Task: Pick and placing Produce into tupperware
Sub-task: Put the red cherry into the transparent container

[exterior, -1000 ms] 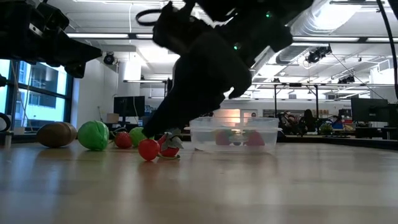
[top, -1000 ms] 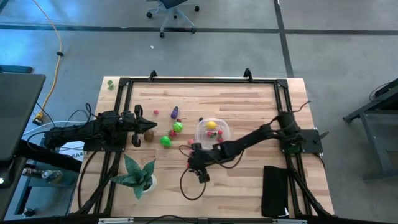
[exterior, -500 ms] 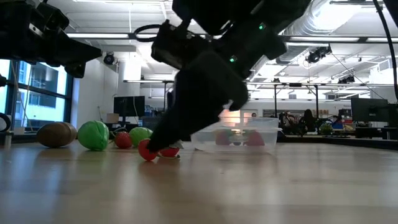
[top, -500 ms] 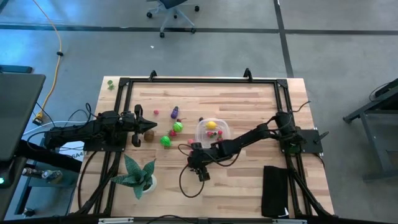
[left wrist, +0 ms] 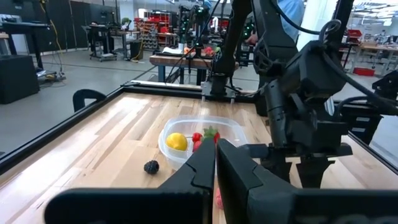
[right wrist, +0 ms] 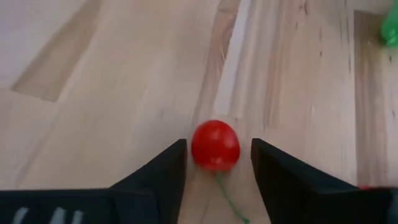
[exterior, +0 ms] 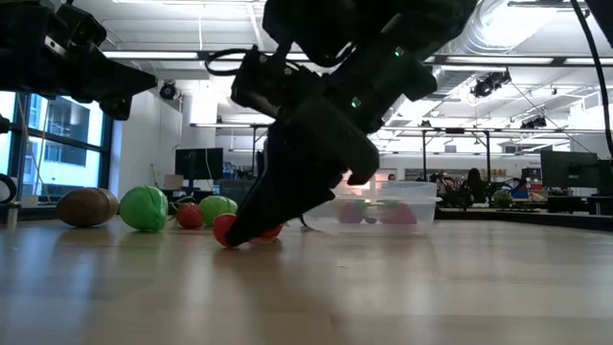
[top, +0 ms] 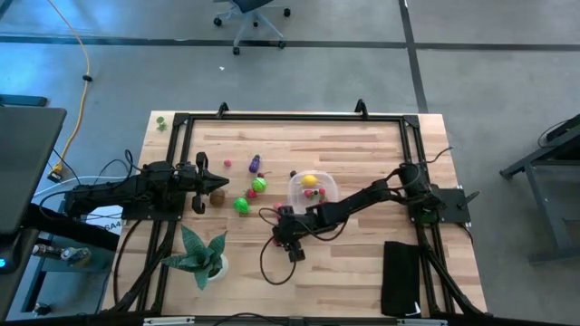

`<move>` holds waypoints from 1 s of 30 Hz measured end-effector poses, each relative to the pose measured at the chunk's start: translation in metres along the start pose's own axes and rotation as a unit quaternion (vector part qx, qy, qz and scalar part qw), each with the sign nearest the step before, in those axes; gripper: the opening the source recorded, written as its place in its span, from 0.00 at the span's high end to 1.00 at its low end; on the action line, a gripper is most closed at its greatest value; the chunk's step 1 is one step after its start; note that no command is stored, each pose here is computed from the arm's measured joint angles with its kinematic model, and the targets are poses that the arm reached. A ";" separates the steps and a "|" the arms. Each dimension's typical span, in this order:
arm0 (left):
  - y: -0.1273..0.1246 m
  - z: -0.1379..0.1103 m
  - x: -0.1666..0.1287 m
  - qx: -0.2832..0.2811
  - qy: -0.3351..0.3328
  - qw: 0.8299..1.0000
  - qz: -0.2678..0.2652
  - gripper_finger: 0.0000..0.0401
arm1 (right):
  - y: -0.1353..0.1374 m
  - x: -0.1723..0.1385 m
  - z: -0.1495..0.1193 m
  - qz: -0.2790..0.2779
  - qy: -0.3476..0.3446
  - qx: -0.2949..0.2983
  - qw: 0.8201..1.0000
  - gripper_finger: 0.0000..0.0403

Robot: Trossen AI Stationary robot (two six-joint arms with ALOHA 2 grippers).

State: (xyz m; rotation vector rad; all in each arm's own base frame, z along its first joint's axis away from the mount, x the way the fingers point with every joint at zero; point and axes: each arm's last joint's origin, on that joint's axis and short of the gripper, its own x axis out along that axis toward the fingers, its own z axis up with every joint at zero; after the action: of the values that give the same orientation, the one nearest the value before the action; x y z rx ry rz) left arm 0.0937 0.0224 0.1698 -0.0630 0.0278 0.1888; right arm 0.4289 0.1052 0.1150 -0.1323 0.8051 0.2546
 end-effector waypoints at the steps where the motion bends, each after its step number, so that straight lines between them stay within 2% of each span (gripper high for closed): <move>1: 0.000 0.000 0.000 0.000 0.000 1.000 0.000 0.99 | 0.000 0.000 0.000 0.001 0.001 0.000 1.000 0.60; 7: 0.000 0.000 0.000 0.000 0.000 1.000 0.000 0.99 | 0.001 0.001 -0.001 0.007 0.001 0.000 1.000 0.67; 21: 0.000 0.000 0.000 0.000 0.000 1.000 0.000 0.99 | 0.000 0.001 0.001 0.006 -0.007 -0.001 1.000 0.68; 30: 0.000 0.000 0.000 0.000 0.000 1.000 0.000 0.99 | 0.000 0.001 0.001 0.006 -0.008 -0.001 1.000 0.76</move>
State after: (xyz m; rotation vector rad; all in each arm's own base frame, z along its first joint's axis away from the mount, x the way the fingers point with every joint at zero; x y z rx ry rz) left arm 0.0937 0.0224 0.1698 -0.0630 0.0277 0.1887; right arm 0.4300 0.1060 0.1154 -0.1276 0.7893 0.2678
